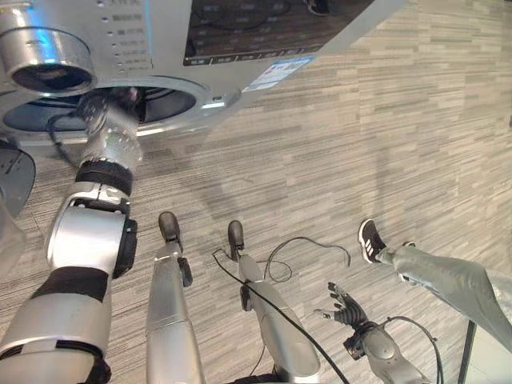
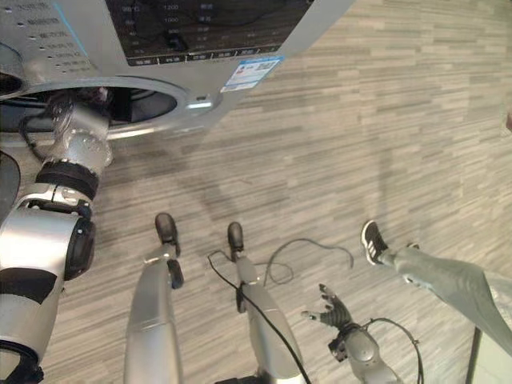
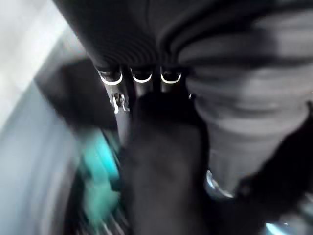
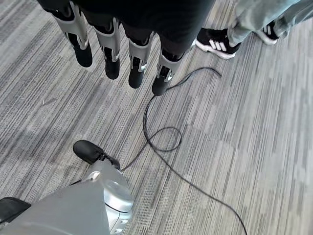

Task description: Grab the laundry basket,head to the washer,open it,put in the laundry and shut it.

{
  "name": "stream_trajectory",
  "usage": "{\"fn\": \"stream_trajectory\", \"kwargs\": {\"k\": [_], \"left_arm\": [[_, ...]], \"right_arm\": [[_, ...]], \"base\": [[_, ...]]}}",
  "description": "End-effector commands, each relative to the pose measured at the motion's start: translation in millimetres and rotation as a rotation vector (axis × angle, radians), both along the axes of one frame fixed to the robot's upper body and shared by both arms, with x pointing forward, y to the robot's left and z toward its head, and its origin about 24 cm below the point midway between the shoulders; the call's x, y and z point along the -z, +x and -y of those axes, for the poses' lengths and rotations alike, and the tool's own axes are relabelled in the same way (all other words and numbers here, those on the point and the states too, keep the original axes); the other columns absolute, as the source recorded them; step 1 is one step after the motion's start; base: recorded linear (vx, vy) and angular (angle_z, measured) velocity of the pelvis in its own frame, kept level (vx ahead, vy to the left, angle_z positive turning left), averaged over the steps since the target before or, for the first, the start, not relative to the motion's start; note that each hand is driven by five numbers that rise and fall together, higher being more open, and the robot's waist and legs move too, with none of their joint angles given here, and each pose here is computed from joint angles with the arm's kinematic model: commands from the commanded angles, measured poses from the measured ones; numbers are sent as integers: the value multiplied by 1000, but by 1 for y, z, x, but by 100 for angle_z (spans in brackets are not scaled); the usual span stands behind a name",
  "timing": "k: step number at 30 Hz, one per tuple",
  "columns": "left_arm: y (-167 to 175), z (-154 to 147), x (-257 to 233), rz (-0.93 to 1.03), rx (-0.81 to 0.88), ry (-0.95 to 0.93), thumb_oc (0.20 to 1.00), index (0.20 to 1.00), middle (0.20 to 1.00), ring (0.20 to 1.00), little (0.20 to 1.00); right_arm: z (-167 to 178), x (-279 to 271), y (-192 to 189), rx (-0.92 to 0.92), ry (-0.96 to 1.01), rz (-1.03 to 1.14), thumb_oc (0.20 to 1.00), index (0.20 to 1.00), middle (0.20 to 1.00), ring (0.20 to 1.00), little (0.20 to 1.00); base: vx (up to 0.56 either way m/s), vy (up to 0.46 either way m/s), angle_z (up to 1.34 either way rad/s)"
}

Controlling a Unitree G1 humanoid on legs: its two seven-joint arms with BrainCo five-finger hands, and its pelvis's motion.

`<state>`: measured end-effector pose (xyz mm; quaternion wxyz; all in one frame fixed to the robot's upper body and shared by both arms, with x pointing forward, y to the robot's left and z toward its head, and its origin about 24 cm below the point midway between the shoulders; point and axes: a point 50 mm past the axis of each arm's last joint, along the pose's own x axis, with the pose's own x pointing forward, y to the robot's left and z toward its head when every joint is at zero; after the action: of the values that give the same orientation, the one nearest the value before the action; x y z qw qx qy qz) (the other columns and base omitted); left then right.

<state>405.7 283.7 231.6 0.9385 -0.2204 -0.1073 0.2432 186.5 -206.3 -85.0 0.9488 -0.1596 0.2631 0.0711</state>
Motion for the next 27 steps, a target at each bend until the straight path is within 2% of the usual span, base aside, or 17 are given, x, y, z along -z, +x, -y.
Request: {"fn": "stream_trajectory", "kwargs": {"k": [1,5,8,11,16,20,21,24,25,27], "left_arm": [[-10,-20,25,-137,-29,196,1000,1000,1000,1000,1000],[-12,-18,51,-260,-8,292,1000,1000,1000,1000,1000],[-11,-14,52,-274,6,329,1000,1000,1000,1000,1000],[-5,-1,46,-223,32,266,1000,1000,1000,1000,1000],[-8,4,74,-283,53,254,1000,1000,1000,1000,1000],[4,13,6,-83,36,212,1000,1000,1000,1000,1000],[3,11,6,-91,31,220,1000,1000,1000,1000,1000],[1,6,21,-139,26,223,1000,1000,1000,1000,1000],[-6,-4,51,-302,22,369,1000,1000,1000,1000,1000],[-18,-18,83,-440,14,448,1000,1000,1000,1000,1000]], "right_arm": [[24,-14,1,49,-50,60,1000,1000,1000,1000,1000],[19,-18,7,28,-45,87,1000,1000,1000,1000,1000],[17,-21,11,11,-41,103,1000,1000,1000,1000,1000],[16,-25,13,-4,-51,126,1000,1000,1000,1000,1000],[15,-25,12,-10,-67,129,1000,1000,1000,1000,1000],[18,-21,12,0,-76,110,1000,1000,1000,1000,1000],[18,-20,11,2,-79,105,1000,1000,1000,1000,1000],[17,-17,6,4,-76,87,1000,1000,1000,1000,1000],[14,-7,0,-20,-96,35,1000,1000,1000,1000,1000],[10,0,-3,-41,-100,3,1000,1000,1000,1000,1000]], "base": [[11,26,-9],[9,12,1],[17,-19,-3],[49,-111,2],[16,-90,16],[-32,4,8],[-6,33,-5],[-4,20,-6],[-9,-4,-5],[8,-39,-6]]}}
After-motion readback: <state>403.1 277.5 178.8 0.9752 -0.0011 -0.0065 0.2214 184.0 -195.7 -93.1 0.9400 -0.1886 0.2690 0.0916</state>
